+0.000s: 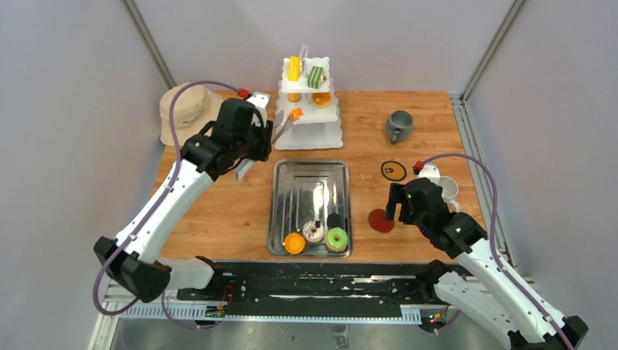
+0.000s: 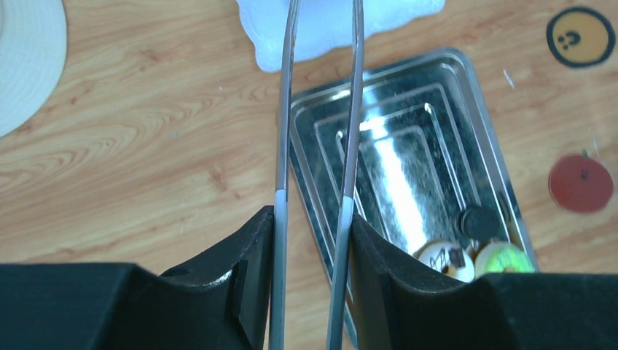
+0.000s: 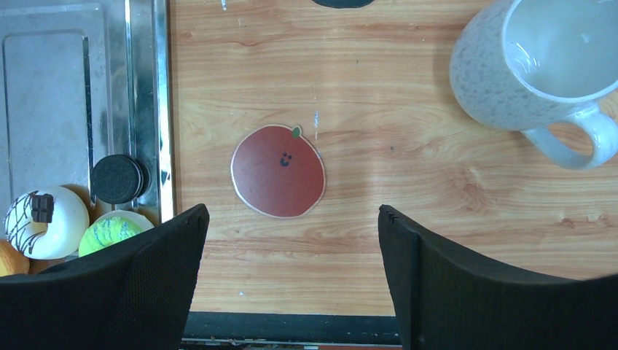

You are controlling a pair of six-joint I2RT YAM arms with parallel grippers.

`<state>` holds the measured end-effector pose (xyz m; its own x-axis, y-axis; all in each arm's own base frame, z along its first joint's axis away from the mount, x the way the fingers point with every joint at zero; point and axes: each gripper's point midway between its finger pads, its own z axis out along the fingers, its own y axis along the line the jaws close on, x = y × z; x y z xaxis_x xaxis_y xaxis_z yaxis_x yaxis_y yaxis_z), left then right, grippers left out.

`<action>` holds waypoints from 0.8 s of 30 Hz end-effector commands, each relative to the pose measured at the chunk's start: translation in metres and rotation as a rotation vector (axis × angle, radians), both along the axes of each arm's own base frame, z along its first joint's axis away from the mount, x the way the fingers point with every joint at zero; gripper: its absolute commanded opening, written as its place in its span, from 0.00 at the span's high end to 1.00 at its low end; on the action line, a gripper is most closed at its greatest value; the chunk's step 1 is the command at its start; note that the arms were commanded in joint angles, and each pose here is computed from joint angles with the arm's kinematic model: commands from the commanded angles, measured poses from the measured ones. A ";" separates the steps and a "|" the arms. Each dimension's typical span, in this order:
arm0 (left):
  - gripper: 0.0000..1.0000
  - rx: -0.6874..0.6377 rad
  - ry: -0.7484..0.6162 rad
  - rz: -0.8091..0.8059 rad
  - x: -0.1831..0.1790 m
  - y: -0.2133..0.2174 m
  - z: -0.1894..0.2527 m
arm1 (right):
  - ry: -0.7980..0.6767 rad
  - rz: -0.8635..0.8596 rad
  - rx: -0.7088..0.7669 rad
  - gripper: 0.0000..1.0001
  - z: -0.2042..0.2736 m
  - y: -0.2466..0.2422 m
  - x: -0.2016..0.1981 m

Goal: Serve the afternoon tea

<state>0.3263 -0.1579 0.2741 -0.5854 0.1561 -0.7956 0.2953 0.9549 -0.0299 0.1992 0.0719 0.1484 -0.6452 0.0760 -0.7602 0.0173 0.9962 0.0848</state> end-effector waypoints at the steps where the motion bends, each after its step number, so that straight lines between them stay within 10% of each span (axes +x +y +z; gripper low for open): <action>1: 0.58 -0.015 0.040 -0.152 -0.050 -0.010 -0.011 | 0.001 -0.009 -0.008 0.15 -0.004 -0.002 -0.001; 11: 0.56 0.007 0.219 -0.454 -0.162 -0.028 -0.044 | -0.007 -0.002 -0.011 0.15 0.000 0.000 0.002; 24: 0.56 0.036 0.457 -0.493 -0.208 -0.022 -0.099 | 0.000 0.016 -0.002 0.15 0.000 0.006 0.006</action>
<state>0.1310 -0.1780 0.1789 -0.7040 0.5031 -0.5013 0.6573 0.7289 -0.1917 0.2015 0.0743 0.1439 -0.6596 0.0665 -0.7486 0.0154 0.9971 0.0750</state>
